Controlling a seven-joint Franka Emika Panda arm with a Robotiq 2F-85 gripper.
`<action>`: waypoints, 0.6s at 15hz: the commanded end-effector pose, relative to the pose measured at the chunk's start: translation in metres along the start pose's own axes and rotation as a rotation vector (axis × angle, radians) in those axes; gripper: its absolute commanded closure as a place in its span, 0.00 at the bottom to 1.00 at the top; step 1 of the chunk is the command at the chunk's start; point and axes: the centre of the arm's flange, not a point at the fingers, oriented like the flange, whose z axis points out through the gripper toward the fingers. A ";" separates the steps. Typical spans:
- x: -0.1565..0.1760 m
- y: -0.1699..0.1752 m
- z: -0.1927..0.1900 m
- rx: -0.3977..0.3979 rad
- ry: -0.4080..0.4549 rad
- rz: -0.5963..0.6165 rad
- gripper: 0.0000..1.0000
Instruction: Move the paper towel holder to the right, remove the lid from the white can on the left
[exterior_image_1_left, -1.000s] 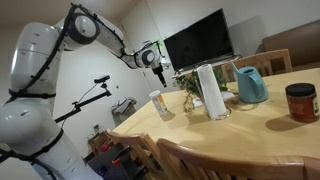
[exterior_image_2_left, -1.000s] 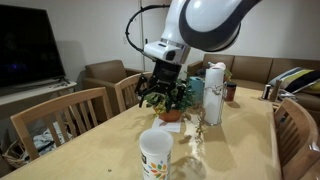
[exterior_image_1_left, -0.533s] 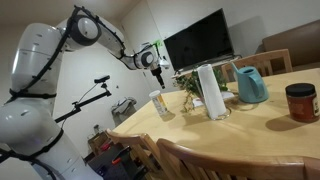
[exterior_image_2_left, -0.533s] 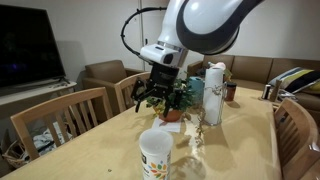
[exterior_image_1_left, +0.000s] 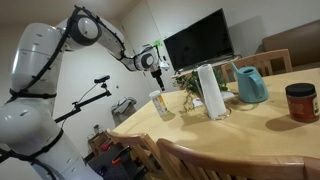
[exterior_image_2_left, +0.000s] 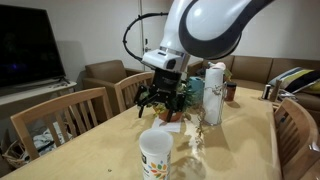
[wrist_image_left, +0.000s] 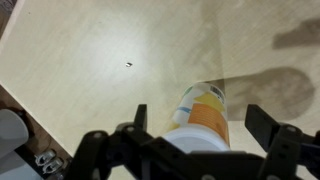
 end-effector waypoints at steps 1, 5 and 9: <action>0.001 -0.003 0.002 0.005 0.005 0.002 0.00; 0.004 -0.006 0.006 0.012 0.012 0.002 0.00; 0.004 -0.006 0.006 0.012 0.012 0.002 0.00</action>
